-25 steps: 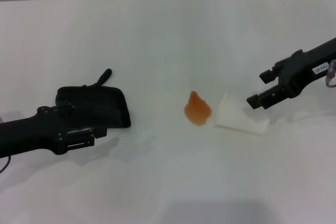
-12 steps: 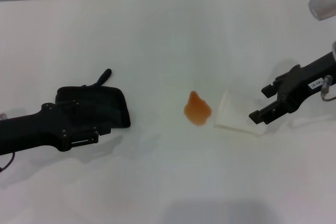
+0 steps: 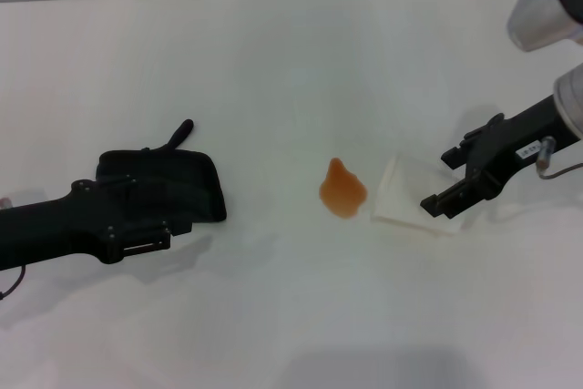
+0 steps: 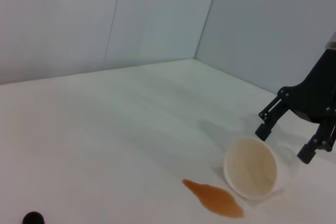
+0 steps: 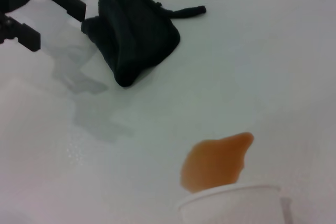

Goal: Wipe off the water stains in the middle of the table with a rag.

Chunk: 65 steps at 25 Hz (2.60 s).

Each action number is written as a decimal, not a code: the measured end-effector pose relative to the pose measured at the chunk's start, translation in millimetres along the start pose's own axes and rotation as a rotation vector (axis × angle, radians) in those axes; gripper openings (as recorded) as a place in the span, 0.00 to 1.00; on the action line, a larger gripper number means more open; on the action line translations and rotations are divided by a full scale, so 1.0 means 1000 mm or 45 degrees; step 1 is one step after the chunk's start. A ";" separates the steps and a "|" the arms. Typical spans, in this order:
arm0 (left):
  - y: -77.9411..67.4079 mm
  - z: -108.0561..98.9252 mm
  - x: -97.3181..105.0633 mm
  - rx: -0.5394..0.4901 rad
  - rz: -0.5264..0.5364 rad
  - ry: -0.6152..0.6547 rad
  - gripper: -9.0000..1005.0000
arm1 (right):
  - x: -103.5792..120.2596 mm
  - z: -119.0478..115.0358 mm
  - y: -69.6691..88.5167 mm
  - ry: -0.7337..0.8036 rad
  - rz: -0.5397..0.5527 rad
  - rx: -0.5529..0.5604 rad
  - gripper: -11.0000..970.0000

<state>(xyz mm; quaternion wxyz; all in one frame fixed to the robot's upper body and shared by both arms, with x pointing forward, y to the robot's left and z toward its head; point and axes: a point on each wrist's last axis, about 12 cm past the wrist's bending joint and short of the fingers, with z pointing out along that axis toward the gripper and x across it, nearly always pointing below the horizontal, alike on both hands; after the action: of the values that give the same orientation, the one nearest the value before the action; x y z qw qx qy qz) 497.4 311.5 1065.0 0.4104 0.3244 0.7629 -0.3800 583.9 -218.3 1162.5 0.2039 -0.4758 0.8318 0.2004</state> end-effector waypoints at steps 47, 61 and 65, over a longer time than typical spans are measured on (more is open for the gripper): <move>0.002 0.002 -0.002 -0.008 0.004 -0.002 0.75 | 0.005 0.026 0.000 0.117 -0.056 0.061 0.86; 0.001 0.002 -0.002 -0.009 0.003 -0.002 0.75 | 0.004 0.027 0.000 0.117 -0.055 0.060 0.74; 0.001 0.002 -0.002 -0.009 0.003 -0.002 0.75 | 0.005 0.026 0.001 0.114 -0.052 0.058 0.74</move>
<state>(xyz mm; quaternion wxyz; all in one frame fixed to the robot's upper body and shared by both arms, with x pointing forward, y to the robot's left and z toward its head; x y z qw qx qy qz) 500.2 309.9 1065.3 0.4125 0.3234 0.7635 -0.3772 585.1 -207.6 1137.9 0.1814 -0.4964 0.8345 0.1558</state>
